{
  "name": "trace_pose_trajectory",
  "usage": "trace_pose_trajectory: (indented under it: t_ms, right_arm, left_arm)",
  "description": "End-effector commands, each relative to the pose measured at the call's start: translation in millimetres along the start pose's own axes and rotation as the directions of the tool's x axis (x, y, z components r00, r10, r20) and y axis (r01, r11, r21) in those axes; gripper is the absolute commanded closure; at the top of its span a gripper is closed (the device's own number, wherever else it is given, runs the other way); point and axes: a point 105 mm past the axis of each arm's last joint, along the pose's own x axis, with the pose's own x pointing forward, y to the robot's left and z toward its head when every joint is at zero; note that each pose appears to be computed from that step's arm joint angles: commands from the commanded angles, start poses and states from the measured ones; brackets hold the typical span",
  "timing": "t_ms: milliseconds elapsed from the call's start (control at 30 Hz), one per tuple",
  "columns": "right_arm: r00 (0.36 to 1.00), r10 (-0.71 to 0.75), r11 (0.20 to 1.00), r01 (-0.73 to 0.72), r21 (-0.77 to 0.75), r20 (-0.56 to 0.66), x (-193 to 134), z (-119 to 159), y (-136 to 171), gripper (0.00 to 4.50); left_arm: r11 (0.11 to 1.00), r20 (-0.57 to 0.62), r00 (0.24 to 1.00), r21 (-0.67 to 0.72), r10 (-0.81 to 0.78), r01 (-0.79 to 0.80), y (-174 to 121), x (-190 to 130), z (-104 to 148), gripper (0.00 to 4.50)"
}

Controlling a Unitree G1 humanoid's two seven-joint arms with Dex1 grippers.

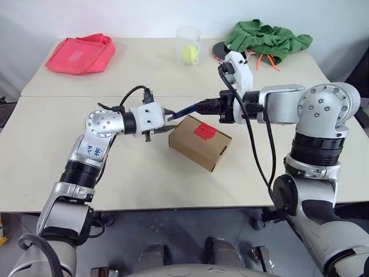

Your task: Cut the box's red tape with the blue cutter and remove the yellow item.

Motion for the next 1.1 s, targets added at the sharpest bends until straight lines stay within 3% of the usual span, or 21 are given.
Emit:
trace_pose_trajectory:
  t_ms: [33,200,500,733,900,1100]
  right_arm:
    - [0.998,-0.005,0.998,0.009,-0.062,0.055,-13.0,15.3,3.5,4.32]
    - [0.998,-0.011,0.997,0.016,-0.080,0.057,-17.5,18.4,0.5,4.32]
    - [0.995,-0.058,0.993,0.065,-0.096,0.077,-30.0,24.3,-10.7,4.32]
    - [0.988,-0.105,0.985,0.118,-0.123,0.111,-52.5,34.3,-18.2,4.32]
    - [0.985,-0.113,0.974,0.135,-0.180,0.128,-70.3,34.1,-14.6,4.32]
    - [0.971,-0.141,0.905,0.206,-0.372,0.194,-85.4,27.4,-14.3,4.32]
  left_arm:
    - [0.998,0.037,0.999,-0.045,0.033,-0.031,10.2,-8.4,8.9,1.44]
    - [0.984,0.044,0.994,-0.151,0.099,-0.092,28.4,-21.8,6.4,0.01]
    - [0.949,0.050,0.989,-0.294,0.137,-0.117,44.8,-48.8,2.8,0.00]
    - [0.905,0.081,0.994,-0.424,0.070,-0.029,39.5,-64.2,2.6,0.00]
    - [0.865,0.185,0.983,-0.490,-0.017,0.108,23.2,-51.0,15.6,0.00]
    - [0.843,0.284,0.947,-0.465,-0.148,0.271,3.8,-20.6,34.5,0.00]
